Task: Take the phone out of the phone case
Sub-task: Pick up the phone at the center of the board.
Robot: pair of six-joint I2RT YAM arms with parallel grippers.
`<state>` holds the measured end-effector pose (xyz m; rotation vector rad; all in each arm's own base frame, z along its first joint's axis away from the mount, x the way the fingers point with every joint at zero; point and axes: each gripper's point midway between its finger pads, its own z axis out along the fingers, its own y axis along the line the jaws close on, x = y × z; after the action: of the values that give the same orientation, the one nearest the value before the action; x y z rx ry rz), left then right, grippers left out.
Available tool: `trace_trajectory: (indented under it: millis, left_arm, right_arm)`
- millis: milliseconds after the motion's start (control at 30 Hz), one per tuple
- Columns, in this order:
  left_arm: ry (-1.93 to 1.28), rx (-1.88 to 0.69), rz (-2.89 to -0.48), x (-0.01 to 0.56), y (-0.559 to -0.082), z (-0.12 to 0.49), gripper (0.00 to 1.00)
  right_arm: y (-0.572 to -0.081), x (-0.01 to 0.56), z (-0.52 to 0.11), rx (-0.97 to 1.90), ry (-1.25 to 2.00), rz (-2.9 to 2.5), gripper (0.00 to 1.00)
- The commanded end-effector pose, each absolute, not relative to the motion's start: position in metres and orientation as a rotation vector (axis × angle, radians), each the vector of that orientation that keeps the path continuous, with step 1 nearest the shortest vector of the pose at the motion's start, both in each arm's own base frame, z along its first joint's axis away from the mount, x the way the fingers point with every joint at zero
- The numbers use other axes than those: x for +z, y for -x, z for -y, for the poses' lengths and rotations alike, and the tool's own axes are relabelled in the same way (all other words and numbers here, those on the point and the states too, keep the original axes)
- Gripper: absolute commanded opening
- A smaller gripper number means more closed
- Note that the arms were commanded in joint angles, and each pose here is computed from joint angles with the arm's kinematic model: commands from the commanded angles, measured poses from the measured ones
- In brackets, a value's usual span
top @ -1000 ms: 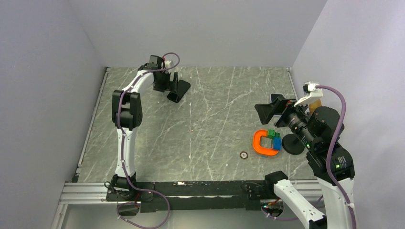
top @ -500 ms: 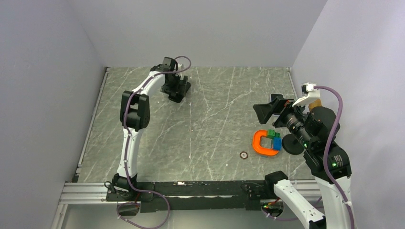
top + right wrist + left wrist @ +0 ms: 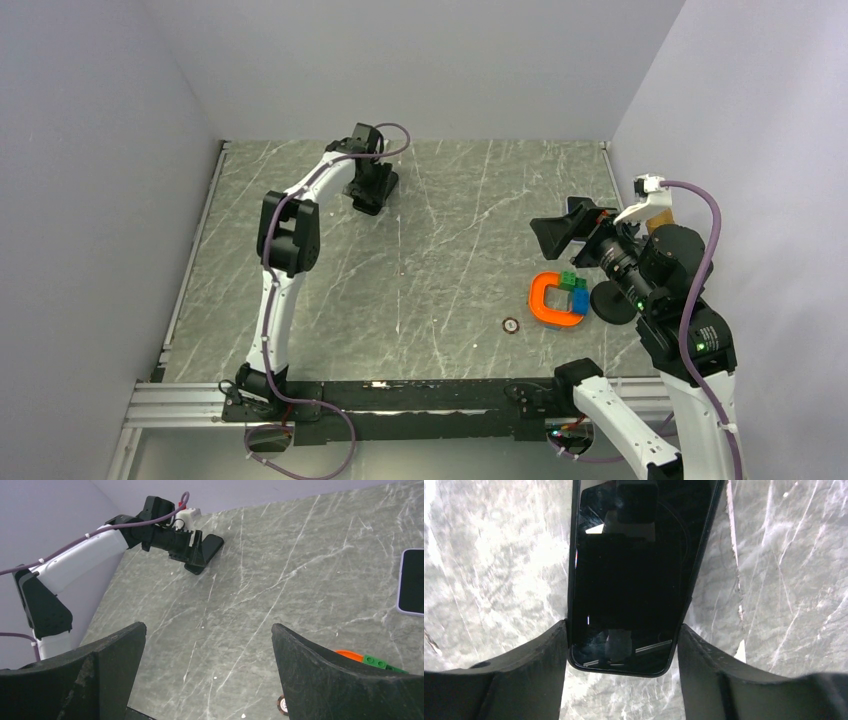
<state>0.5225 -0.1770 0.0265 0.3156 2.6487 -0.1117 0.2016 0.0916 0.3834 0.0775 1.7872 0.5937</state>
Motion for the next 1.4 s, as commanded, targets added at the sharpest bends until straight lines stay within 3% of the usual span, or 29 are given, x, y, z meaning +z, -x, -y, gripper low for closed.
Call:
trace_trajectory:
  millis: [0,200,267,367,500,567,933,1000,1033,1300,1333,1367]
  left_arm:
    - [-0.384,-0.067,-2.785,0.006,-0.475,0.163,0.50]
    - [-0.373,-0.078,-2.842,0.013,-0.425,0.163,0.33]
    - [-0.352,-0.131,-2.847,0.016,-0.404,0.167,0.32]
    - [-0.350,-0.150,-2.853,0.015,-0.372,0.169,0.47]
    - [-0.401,-0.140,-2.850,0.010,-0.355,0.163,0.87]
    - [-0.421,-0.097,-2.877,0.006,-0.357,0.160,0.98]
    - [-0.465,-0.098,-2.885,-0.006,-0.383,0.172,0.98]
    - [-0.477,-0.107,-2.881,-0.008,-0.383,0.173,0.93]
    - [-0.481,-0.102,-2.881,-0.010,-0.382,0.173,0.86]
    - [-0.494,-0.134,-2.757,0.025,-0.377,0.184,0.09]
    - [-0.486,-0.145,-2.736,0.033,-0.375,0.184,0.01]
    - [-0.477,-0.156,-2.709,0.042,-0.374,0.186,0.00]
  right_arm:
    - [-0.200,0.394,-0.092,0.619,-0.086,-1.742,1.00]
    - [-0.206,0.371,-0.094,0.604,-0.109,-1.845,1.00]
    - [-0.208,0.366,-0.095,0.609,-0.127,-1.854,1.00]
    - [-0.209,0.363,-0.098,0.636,-0.135,-1.853,1.00]
    - [-0.209,0.357,-0.109,0.690,-0.091,-1.867,1.00]
    - [-0.210,0.352,-0.114,0.710,-0.071,-1.890,1.00]
    - [-0.208,0.320,-0.111,0.664,-0.098,-2.031,1.00]
    - [-0.210,0.317,-0.111,0.657,-0.104,-2.042,1.00]
    - [-0.211,0.316,-0.111,0.656,-0.110,-2.047,1.00]
    - [-0.217,0.304,-0.114,0.683,-0.186,-2.076,1.00]
    - [-0.218,0.301,-0.114,0.679,-0.180,-2.086,1.00]
    - [-0.219,0.297,-0.115,0.677,-0.167,-2.106,1.00]
